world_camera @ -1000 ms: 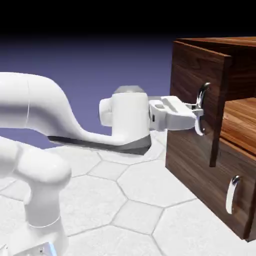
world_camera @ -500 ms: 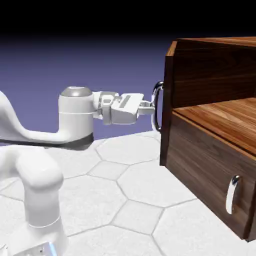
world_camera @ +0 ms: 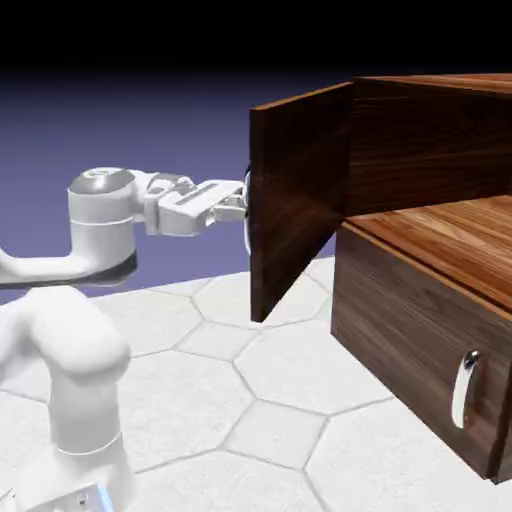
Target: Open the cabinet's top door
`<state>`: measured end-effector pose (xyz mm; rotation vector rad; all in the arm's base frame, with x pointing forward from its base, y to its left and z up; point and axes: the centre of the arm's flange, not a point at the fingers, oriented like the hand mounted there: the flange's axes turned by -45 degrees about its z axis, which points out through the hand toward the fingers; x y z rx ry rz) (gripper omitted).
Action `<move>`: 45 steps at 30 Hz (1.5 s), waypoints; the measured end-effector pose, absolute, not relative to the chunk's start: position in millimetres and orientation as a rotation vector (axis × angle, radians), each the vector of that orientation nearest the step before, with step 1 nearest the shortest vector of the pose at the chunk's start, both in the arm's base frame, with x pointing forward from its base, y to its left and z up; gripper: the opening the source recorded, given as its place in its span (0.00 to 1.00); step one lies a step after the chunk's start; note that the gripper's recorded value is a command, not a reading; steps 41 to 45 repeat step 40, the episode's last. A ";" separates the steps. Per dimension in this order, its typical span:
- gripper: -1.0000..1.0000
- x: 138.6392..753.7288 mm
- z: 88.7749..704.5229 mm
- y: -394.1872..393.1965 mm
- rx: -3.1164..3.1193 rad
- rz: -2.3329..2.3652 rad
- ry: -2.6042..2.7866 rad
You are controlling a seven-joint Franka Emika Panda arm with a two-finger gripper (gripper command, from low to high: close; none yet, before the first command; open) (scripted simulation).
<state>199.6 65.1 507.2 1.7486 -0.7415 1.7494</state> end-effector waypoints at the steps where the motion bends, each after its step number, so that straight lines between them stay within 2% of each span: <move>1: 0.00 196.5 507.2 71.2 1.740 1.741 -0.752; 21: 0.00 144.2 507.3 252.3 1.489 1.489 -1.001; 40: 0.00 155.2 507.3 419.5 1.254 1.254 -1.180; 45: 0.00 155.2 507.3 419.5 1.254 1.254 -1.180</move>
